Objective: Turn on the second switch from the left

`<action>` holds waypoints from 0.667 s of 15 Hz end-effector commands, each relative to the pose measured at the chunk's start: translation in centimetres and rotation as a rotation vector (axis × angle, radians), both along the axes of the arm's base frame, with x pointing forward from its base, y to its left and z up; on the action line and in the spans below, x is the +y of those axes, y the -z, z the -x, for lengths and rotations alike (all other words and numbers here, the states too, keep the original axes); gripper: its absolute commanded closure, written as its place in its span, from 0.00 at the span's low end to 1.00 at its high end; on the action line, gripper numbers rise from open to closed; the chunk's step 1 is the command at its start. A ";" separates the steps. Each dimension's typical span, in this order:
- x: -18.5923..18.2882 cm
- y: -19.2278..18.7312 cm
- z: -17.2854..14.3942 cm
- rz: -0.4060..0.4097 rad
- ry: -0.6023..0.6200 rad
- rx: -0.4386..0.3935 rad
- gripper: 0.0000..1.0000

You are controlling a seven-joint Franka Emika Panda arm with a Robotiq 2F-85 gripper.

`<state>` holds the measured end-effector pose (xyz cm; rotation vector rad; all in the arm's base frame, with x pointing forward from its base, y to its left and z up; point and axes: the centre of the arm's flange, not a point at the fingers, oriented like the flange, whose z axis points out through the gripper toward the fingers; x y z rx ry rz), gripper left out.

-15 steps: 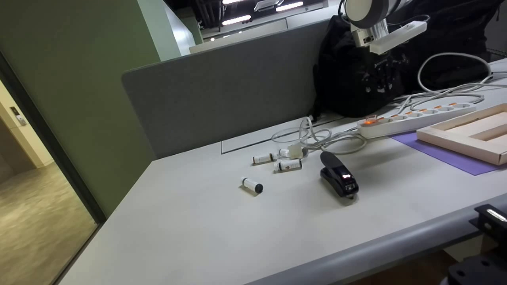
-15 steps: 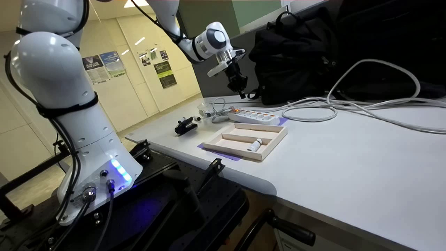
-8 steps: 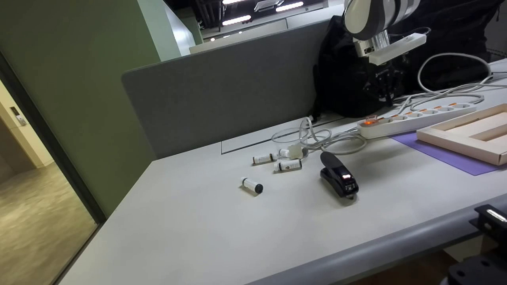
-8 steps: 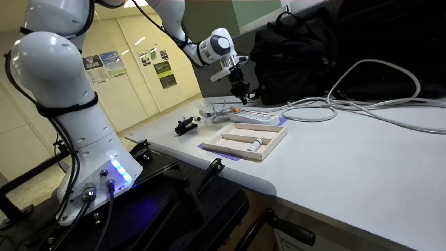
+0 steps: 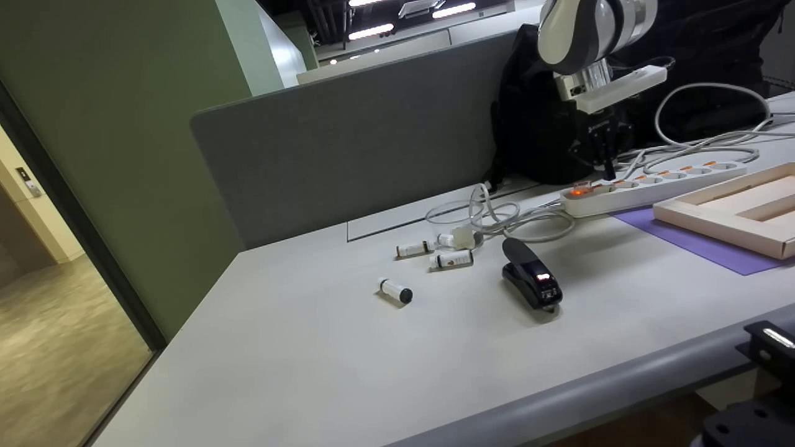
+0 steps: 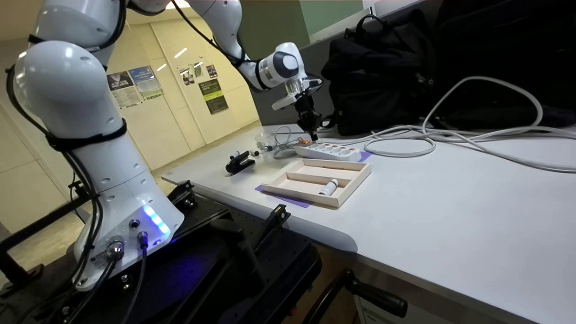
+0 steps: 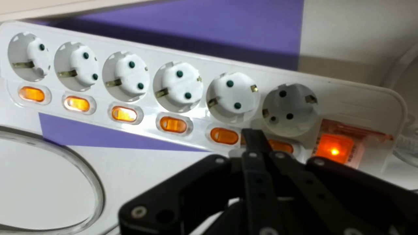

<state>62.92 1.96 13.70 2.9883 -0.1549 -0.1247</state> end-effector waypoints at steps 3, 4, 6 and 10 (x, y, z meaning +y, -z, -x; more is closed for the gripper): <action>0.6 0.8 -1.3 -0.009 0.006 -0.009 1.00; 0.7 0.9 -1.4 -0.012 0.005 -0.011 1.00; 0.8 0.9 -1.5 -0.015 0.003 -0.017 1.00; 1.1 0.4 -1.7 -0.016 0.006 -0.018 1.00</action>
